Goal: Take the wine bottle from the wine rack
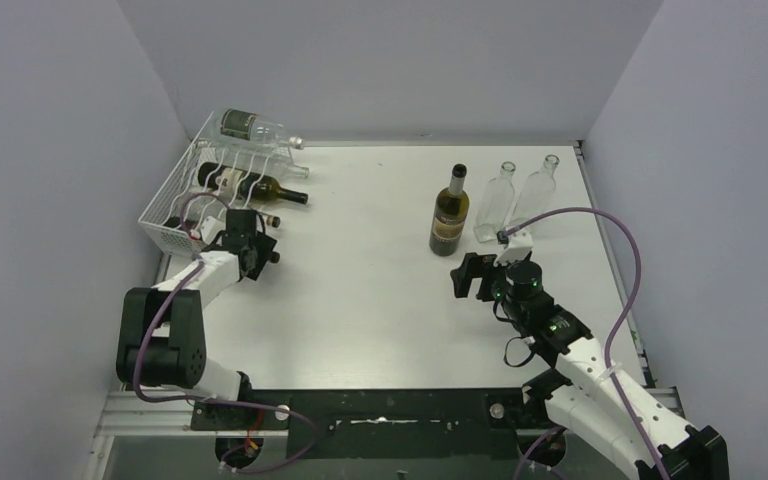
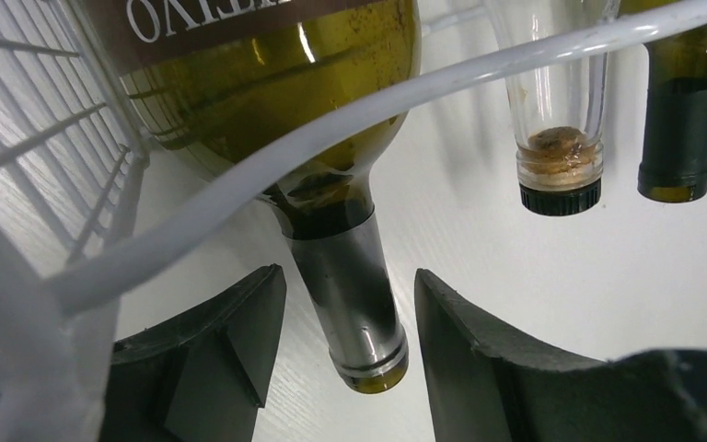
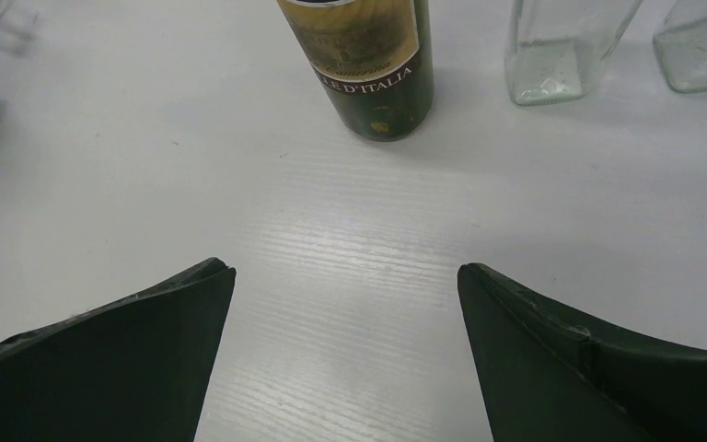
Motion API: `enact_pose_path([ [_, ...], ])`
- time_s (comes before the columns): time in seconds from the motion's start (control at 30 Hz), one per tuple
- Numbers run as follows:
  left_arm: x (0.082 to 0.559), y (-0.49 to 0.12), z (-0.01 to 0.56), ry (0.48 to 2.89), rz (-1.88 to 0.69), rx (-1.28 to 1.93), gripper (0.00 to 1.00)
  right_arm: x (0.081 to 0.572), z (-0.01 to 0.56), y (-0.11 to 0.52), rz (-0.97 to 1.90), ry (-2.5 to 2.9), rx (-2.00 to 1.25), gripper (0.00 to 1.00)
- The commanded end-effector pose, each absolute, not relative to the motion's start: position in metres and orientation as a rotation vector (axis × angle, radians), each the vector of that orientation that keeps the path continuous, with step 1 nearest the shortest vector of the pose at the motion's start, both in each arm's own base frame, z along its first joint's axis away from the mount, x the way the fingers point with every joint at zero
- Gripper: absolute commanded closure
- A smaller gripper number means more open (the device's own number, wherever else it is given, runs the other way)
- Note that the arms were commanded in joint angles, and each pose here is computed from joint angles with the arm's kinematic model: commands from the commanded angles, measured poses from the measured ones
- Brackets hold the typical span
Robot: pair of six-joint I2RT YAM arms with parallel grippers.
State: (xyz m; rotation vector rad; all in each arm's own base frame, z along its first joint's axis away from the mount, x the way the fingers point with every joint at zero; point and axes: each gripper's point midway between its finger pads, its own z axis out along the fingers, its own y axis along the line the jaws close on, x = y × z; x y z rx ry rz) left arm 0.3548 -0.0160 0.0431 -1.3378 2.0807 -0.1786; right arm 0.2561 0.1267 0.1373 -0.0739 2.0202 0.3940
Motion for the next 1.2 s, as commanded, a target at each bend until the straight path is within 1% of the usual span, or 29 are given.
enact_pose_path([
  [0.0, 0.375, -0.024, 0.047, 2.095, -0.28, -1.31, 0.48, 0.262, 0.159, 0.126, 0.414, 1.957, -0.041, 0.02],
  [0.07, 0.374, -0.025, 0.047, 2.102, -0.277, -1.318, 0.5, 0.263, 0.158, 0.127, 0.413, 1.958, -0.043, 0.02],
  [0.2, 0.371, -0.027, 0.051, 2.082, -0.304, -1.323, 0.58, 0.264, 0.156, 0.128, 0.415, 1.965, -0.041, 0.02],
  [0.33, 0.368, -0.03, 0.058, 2.068, -0.332, -1.325, 0.63, 0.264, 0.155, 0.128, 0.419, 1.962, -0.041, 0.02],
  [0.4, 0.367, -0.032, 0.062, 2.059, -0.352, -1.325, 0.69, 0.265, 0.155, 0.129, 0.418, 1.962, -0.043, 0.02],
  [0.43, 0.367, -0.033, 0.064, 2.055, -0.362, -1.326, 0.7, 0.265, 0.156, 0.129, 0.418, 1.962, -0.043, 0.02],
  [0.77, 0.36, -0.042, 0.064, 2.063, -0.397, -1.321, 0.72, 0.265, 0.153, 0.129, 0.418, 1.968, -0.046, 0.02],
  [0.83, 0.36, -0.042, 0.062, 2.065, -0.393, -1.322, 0.66, 0.264, 0.153, 0.129, 0.419, 1.969, -0.046, 0.02],
  [0.97, 0.36, -0.04, 0.056, 2.075, -0.375, -1.331, 0.48, 0.264, 0.154, 0.128, 0.416, 1.967, -0.047, 0.02],
  [1.0, 0.361, -0.039, 0.055, 2.074, -0.369, -1.334, 0.44, 0.263, 0.154, 0.128, 0.412, 1.968, -0.046, 0.02],
  [1.07, 0.362, -0.037, 0.05, 2.081, -0.349, -1.34, 0.42, 0.263, 0.156, 0.127, 0.411, 1.965, -0.046, 0.02],
  [1.17, 0.363, -0.038, 0.044, 2.095, -0.342, -1.345, 0.41, 0.263, 0.157, 0.126, 0.407, 1.964, -0.046, 0.02],
])
